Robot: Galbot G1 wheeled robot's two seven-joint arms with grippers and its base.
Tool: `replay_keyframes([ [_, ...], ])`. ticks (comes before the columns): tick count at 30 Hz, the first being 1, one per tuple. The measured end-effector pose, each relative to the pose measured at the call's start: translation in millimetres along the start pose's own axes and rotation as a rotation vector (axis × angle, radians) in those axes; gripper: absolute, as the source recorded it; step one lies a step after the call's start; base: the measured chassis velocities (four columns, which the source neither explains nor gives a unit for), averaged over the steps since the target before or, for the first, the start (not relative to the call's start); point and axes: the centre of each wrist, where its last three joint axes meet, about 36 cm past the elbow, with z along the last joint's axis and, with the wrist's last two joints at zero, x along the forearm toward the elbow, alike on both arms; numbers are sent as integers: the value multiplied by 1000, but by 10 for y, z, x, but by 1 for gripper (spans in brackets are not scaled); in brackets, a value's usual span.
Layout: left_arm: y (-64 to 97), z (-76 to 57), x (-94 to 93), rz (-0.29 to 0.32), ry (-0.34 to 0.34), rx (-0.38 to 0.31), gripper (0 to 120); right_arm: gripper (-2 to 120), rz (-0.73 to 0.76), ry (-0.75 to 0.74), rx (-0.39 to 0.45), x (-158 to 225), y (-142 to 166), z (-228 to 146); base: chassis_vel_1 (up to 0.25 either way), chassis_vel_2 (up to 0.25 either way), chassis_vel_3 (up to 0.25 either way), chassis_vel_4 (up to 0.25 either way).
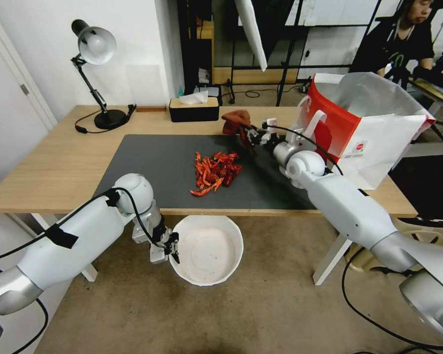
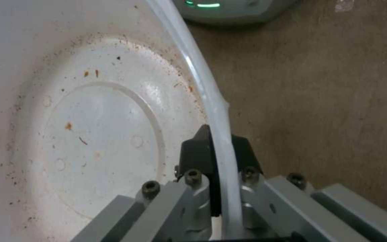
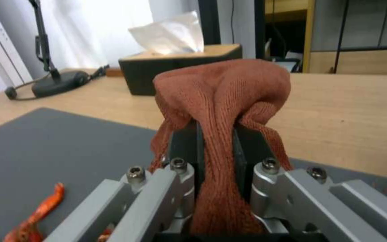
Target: Sweep shrimp from table into container with towel, then put container into takeout bag.
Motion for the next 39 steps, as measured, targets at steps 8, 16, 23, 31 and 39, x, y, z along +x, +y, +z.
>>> replay_keyframes([
  [8, 23, 21, 46, -13, 3, -1, 0, 10, -3, 41, 7, -117, -92, 92, 0, 0, 0, 0],
  [16, 20, 48, 92, -25, 5, 4, 0, 10, -44, 97, 36, -176, -108, 211, 0, 0, 0, 0],
  [23, 5, 65, 111, -31, 6, 10, 0, 10, -81, 145, 61, -141, -123, 300, 0, 0, 0, 0],
  [31, 14, 69, 135, -40, 10, 10, 0, 10, -100, 163, 72, -77, -158, 352, 0, 0, 0, 0],
  [39, 40, 83, 154, -46, 14, 9, 0, 10, -131, 167, 82, 14, -94, 377, 0, 0, 0, 0],
])
